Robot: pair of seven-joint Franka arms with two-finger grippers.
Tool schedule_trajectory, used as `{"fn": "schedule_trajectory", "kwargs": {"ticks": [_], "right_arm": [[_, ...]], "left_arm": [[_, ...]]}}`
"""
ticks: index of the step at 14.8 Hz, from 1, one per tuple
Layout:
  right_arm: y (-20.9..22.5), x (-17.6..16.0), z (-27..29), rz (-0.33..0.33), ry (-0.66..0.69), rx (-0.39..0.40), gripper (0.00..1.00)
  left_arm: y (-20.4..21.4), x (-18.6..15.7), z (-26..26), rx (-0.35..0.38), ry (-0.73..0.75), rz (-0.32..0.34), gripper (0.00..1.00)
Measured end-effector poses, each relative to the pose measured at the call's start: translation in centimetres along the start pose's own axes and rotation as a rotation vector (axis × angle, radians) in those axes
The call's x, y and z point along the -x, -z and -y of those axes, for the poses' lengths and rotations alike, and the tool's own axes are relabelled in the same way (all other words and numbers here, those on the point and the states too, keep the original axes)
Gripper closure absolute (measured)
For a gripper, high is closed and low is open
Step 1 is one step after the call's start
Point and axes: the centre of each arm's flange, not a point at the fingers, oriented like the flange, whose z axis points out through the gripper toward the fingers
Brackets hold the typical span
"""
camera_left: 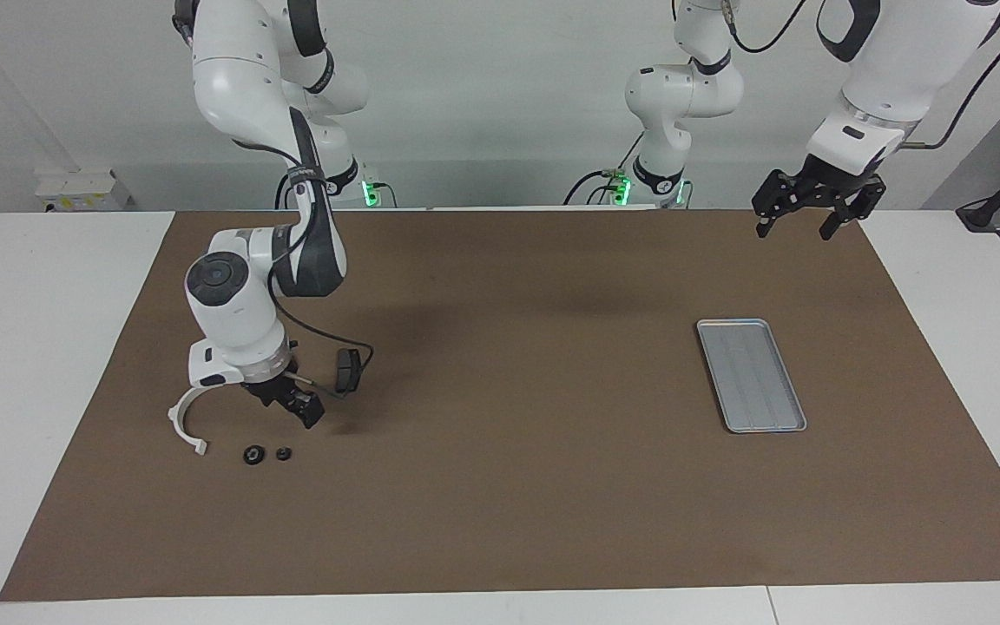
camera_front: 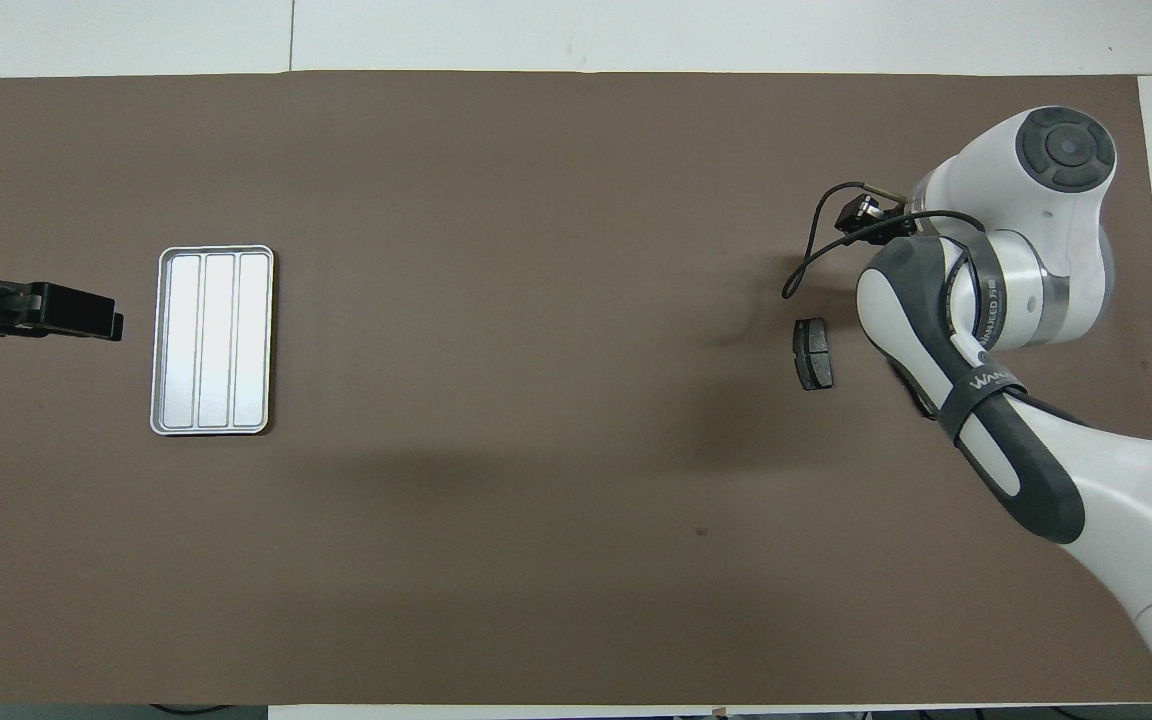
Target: Pick bearing gear from pile to tray
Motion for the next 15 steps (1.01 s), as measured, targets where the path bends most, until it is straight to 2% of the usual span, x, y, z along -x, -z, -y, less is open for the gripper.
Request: {"fn": "schedule_trajectory", "kwargs": {"ticks": [4, 14, 15], "right_arm": [[-1.9, -1.5, 0.2, -0.028, -0.022, -0.015, 0.10], [-4.5, -3.5, 0.1, -0.027, -0.093, -0.006, 0.10], [-4.4, -3.7, 0.0, -0.030, -0.096, -0.008, 0.15]], "left_arm": [[0.0, 0.0, 0.0, 0.000, 0.000, 0.000, 0.00], [0.0, 0.0, 0.0, 0.000, 0.000, 0.000, 0.00], [0.0, 0.0, 0.0, 0.000, 0.000, 0.000, 0.00]]}}
